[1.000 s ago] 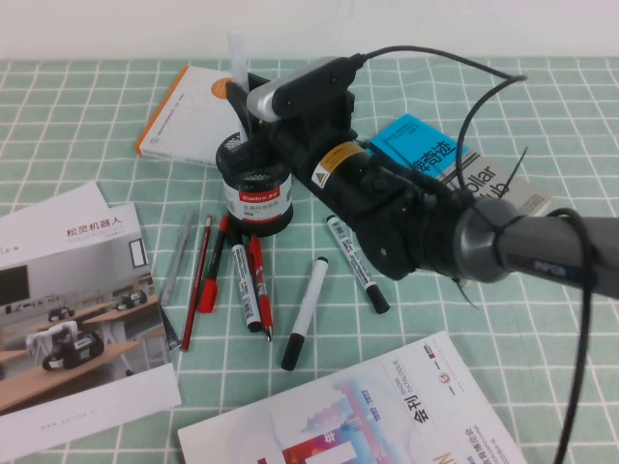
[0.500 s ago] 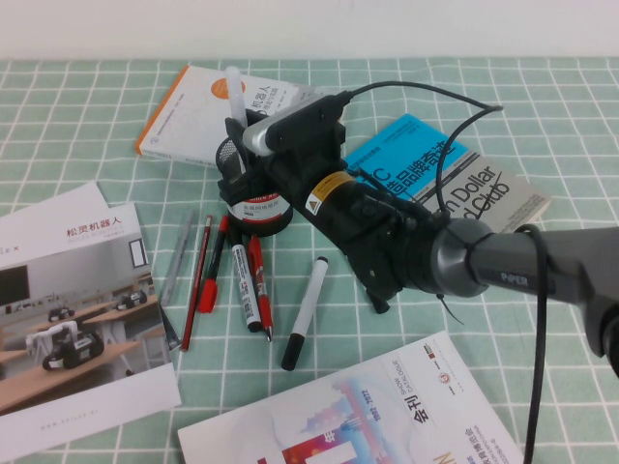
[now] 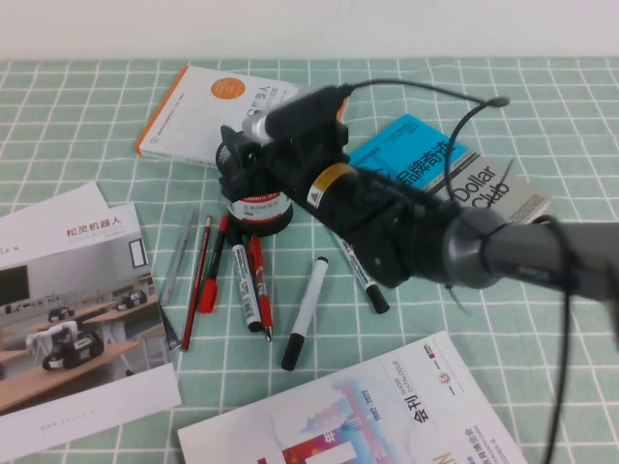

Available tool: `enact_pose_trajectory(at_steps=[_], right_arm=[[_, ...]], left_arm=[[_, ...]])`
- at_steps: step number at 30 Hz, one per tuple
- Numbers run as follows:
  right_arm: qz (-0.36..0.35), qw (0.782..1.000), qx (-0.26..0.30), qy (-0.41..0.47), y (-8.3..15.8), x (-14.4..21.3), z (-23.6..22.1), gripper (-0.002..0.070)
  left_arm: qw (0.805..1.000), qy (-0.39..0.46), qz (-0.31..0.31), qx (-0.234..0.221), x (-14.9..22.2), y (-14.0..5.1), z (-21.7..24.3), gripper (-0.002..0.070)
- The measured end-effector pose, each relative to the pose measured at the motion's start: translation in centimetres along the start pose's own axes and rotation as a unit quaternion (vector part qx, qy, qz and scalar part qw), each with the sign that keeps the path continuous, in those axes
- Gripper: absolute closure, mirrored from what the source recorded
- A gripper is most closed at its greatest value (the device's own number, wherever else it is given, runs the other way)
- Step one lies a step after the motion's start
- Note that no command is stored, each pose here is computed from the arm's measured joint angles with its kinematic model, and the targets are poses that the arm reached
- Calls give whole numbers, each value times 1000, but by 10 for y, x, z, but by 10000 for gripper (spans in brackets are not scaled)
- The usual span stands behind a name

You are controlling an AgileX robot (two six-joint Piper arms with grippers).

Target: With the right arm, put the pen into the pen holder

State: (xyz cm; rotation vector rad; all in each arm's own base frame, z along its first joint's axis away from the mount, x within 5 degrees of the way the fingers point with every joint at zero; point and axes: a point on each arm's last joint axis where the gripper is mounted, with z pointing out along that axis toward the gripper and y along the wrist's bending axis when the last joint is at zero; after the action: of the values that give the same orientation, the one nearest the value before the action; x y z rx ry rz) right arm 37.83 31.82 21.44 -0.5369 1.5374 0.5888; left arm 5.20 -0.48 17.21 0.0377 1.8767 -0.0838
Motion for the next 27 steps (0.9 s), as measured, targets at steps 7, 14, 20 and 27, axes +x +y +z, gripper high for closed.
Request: enact_pose_trajectory(at_steps=[7, 14, 20, 27], right_arm=[[-5, 998, 2, 66, 5, -65, -41, 454], [-30, 991, 13, 131, 9, -132, -120, 676], [-29, 988, 21, 149, 10, -155, -208, 692], [39, 985, 17, 169, 13, -142, -302, 694]], left_arm=[[1000, 0, 0, 0, 0, 0, 0, 680], [1000, 0, 0, 0, 0, 0, 0, 680], [1000, 0, 0, 0, 0, 0, 0, 680], [1000, 0, 0, 0, 0, 0, 0, 680]])
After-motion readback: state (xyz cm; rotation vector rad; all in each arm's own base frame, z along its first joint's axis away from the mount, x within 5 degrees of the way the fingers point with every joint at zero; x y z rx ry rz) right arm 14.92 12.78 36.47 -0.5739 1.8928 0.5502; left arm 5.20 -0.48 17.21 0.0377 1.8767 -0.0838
